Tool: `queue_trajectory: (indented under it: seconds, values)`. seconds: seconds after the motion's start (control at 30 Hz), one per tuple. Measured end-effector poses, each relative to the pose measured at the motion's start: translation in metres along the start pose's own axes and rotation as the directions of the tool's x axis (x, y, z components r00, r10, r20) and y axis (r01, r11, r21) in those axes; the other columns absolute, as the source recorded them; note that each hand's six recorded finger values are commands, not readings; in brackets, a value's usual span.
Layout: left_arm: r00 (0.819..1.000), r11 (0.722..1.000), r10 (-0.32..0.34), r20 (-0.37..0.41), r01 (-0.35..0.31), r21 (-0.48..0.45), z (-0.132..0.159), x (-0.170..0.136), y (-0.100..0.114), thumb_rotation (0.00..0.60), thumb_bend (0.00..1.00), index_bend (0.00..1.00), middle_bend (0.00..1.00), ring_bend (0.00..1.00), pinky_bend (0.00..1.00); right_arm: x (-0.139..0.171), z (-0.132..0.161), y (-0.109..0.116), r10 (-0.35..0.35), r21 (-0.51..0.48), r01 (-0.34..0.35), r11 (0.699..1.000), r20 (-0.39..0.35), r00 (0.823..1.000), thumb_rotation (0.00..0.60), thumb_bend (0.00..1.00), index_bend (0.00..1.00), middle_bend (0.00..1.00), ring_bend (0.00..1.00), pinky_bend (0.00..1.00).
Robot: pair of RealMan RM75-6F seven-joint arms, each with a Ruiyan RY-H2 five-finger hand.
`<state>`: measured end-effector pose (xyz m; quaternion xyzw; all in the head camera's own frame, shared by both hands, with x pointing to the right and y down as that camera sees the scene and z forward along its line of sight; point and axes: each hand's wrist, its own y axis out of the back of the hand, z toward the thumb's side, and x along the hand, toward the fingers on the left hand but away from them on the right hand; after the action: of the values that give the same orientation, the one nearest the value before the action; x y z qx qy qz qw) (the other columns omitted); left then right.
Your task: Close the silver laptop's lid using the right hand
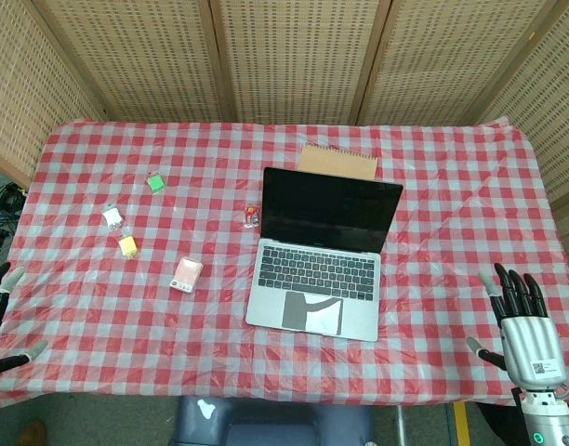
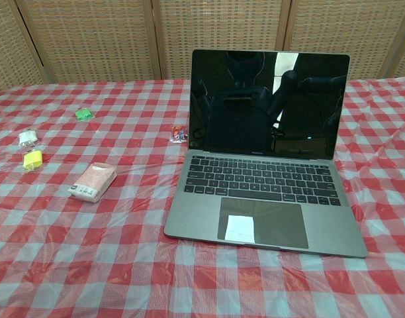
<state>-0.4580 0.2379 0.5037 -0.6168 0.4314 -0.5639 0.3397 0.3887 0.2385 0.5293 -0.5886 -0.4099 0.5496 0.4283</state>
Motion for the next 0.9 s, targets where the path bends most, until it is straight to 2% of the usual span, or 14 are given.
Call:
queue_trajectory:
  seconds: [0.23, 0.3, 0.4, 0.47, 0.5, 0.67, 0.77, 0.9]
  values:
    - [1.0, 1.0, -0.004, -0.002, 0.004, -0.001, 0.0, 0.0, -0.001, 0.6, 0.0, 0.0, 0.0, 0.0, 0.0, 0.0, 0.0, -0.005, 0.019, -0.005, -0.019, 1.0, 0.0, 1.0, 0.6, 0.0, 0.01, 0.0, 0.0, 0.0]
    - [1.0, 1.0, -0.007, -0.003, 0.007, 0.0, 0.0, 0.002, -0.002, 0.6, 0.0, 0.0, 0.0, 0.0, 0.0, -0.003, -0.001, -0.006, 0.027, -0.016, -0.027, 1.0, 0.0, 1.0, 0.6, 0.03, 0.01, 0.0, 0.0, 0.0]
    - [1.0, 1.0, -0.018, -0.005, 0.018, 0.003, -0.001, 0.004, -0.005, 0.6, 0.0, 0.0, 0.0, 0.0, 0.0, -0.014, 0.0, -0.007, 0.038, -0.028, -0.038, 0.999, -0.013, 0.999, 0.6, 0.25, 0.01, 0.0, 0.0, 0.0]
    - [1.0, 1.0, -0.028, -0.009, 0.028, 0.006, -0.001, 0.007, -0.008, 0.6, 0.0, 0.0, 0.0, 0.0, 0.0, -0.026, 0.001, -0.005, 0.045, -0.028, -0.046, 0.999, -0.025, 0.999, 0.6, 0.45, 0.01, 0.0, 0.0, 0.0]
    - [0.999, 0.999, -0.032, -0.012, 0.032, 0.007, -0.002, 0.008, -0.009, 0.6, 0.0, 0.0, 0.0, 0.0, 0.0, -0.032, 0.002, -0.004, 0.049, -0.028, -0.049, 0.998, -0.031, 0.998, 0.6, 0.5, 0.01, 0.0, 0.0, 0.0]
    - [0.998, 0.998, -0.053, -0.026, 0.053, 0.016, -0.003, 0.017, -0.017, 0.6, 0.0, 0.0, 0.0, 0.0, 0.0, -0.078, 0.01, 0.006, 0.082, -0.034, -0.084, 0.996, -0.061, 0.995, 0.6, 0.89, 0.03, 0.0, 0.0, 0.0]
    - [0.998, 0.998, -0.058, -0.027, 0.058, 0.023, -0.003, 0.02, -0.019, 0.6, 0.0, 0.0, 0.0, 0.0, 0.0, -0.108, 0.017, 0.012, 0.112, -0.045, -0.116, 0.992, -0.073, 0.991, 0.6, 1.0, 0.03, 0.01, 0.0, 0.0]
    - [0.997, 0.997, -0.067, -0.036, 0.068, 0.028, -0.004, 0.025, -0.023, 0.6, 0.0, 0.0, 0.0, 0.0, 0.0, -0.147, 0.03, 0.017, 0.161, -0.093, -0.169, 0.981, -0.081, 0.984, 0.6, 1.0, 0.04, 0.03, 0.0, 0.02]
